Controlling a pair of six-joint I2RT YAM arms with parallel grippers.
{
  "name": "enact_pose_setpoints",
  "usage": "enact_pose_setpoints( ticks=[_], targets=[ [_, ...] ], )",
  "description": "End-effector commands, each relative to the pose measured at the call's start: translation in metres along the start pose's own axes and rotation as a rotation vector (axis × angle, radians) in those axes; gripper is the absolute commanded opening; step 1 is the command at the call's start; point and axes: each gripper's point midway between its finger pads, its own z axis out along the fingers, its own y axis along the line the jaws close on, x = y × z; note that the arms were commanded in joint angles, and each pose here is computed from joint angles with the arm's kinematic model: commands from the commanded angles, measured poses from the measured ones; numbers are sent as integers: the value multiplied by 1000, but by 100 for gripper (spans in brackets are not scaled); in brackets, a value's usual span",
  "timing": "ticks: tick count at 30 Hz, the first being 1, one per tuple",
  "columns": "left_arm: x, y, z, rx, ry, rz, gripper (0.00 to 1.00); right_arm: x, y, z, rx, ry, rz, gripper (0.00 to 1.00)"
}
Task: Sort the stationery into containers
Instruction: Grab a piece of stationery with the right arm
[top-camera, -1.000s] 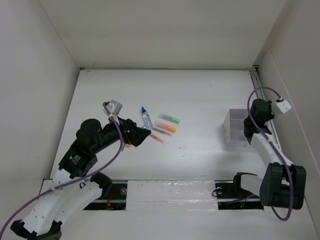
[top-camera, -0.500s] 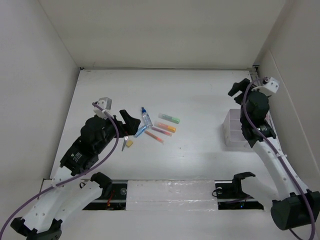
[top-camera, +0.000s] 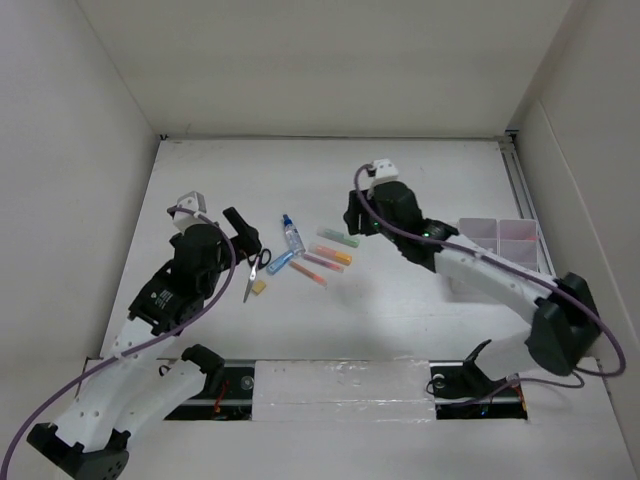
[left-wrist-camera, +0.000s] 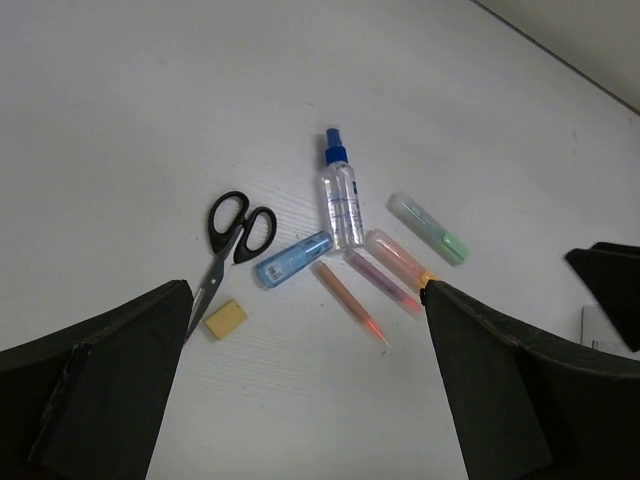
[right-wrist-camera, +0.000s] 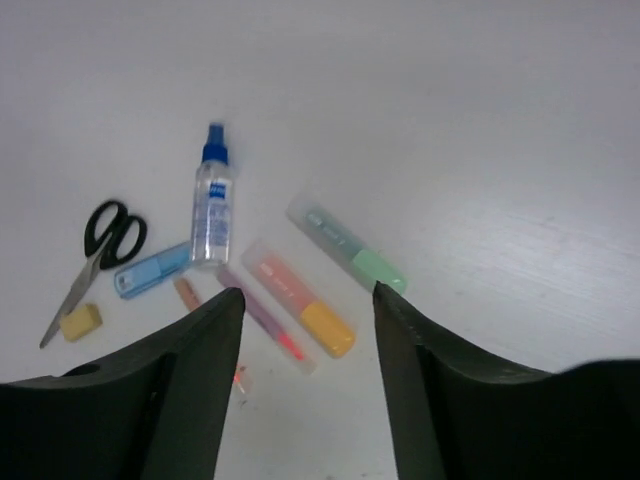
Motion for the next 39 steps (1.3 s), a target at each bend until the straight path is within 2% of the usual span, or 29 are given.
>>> enact_pose_setpoints(
  ticks=[1,4,6,13,15,21,23,24,33,35,39],
  targets=[
    [-26,8,-8,-59,-96,-61,100,27,45,31,-94,82,-48,58],
    [-27,10,-11,-66,-103,-72,100,47,59,56,-108,140,-79,47],
    [-27,10,-11,-66,-103,-72,100,49,75,63,-148,148,-122,47],
    [-22,0,-6,-24,-69,-43,100,77,67,87,-178,244,-197,48],
    [-17,1,-4,-21,-55,-30,100,89,78,84,-264,279,-211,45],
    [-18,-4,-4,4,-55,-26,100,113,83,83,-274,315,-256,42],
    [-13,-6,-3,15,-35,-22,100,120,82,85,-270,329,-258,38],
    [-13,-6,-3,15,-35,-22,100,129,79,86,-262,351,-252,33],
    [-14,-13,-6,57,-33,-14,100,146,79,84,-236,376,-260,32],
    [-14,-15,-6,69,-34,-17,100,151,78,85,-230,388,-253,35],
    [-13,-16,-6,76,-28,-7,100,163,77,87,-234,411,-255,35]
  ],
)
